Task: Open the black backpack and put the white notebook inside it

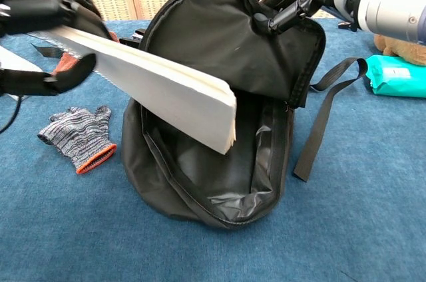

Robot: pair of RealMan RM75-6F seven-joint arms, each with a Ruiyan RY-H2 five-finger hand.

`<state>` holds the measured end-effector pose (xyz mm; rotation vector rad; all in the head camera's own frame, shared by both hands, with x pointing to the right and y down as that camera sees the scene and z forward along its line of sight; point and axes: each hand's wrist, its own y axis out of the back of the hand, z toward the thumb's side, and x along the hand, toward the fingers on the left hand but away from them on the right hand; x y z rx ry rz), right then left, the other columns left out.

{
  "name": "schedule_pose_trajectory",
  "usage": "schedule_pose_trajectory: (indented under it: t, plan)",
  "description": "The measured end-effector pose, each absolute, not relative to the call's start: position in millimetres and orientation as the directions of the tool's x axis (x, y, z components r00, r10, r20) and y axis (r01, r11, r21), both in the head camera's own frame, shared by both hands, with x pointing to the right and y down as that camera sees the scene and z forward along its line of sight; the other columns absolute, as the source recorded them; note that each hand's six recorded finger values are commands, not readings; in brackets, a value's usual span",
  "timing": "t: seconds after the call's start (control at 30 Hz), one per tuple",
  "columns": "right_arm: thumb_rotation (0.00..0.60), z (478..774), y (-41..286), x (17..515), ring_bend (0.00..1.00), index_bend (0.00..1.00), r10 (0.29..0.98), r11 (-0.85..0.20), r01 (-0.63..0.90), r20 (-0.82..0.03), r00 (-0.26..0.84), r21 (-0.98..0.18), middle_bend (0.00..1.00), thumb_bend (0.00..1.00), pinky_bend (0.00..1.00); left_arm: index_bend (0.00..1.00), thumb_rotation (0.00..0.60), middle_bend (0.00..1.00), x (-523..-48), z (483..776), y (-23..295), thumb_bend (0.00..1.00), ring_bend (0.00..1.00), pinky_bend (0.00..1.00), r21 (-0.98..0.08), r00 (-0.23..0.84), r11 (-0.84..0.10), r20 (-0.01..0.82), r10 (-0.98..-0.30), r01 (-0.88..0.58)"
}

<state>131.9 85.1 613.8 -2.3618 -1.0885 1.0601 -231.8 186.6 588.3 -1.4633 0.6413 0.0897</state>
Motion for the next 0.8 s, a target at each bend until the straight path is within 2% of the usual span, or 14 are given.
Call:
schedule_pose_trajectory:
  t: [0.43, 0.8]
  plan:
    - [0.6, 614, 90, 125, 0.56, 0.65, 0.734, -0.679, 0.495, -0.502, 0.458, -0.542, 0.61, 0.61, 0.61, 0.89, 0.6, 0.68, -198, 590, 178, 0.52, 0.6, 0.65, -0.876, 0.838, 0.165, -0.483, -0.255, -0.454]
    - [0.6, 611, 89, 124, 0.57, 0.65, 0.728, -0.685, 0.49, -0.506, 0.463, -0.539, 0.61, 0.61, 0.61, 0.89, 0.6, 0.67, -177, 613, 180, 0.51, 0.6, 0.65, -0.917, 0.871, 0.12, -0.399, -0.288, -0.38]
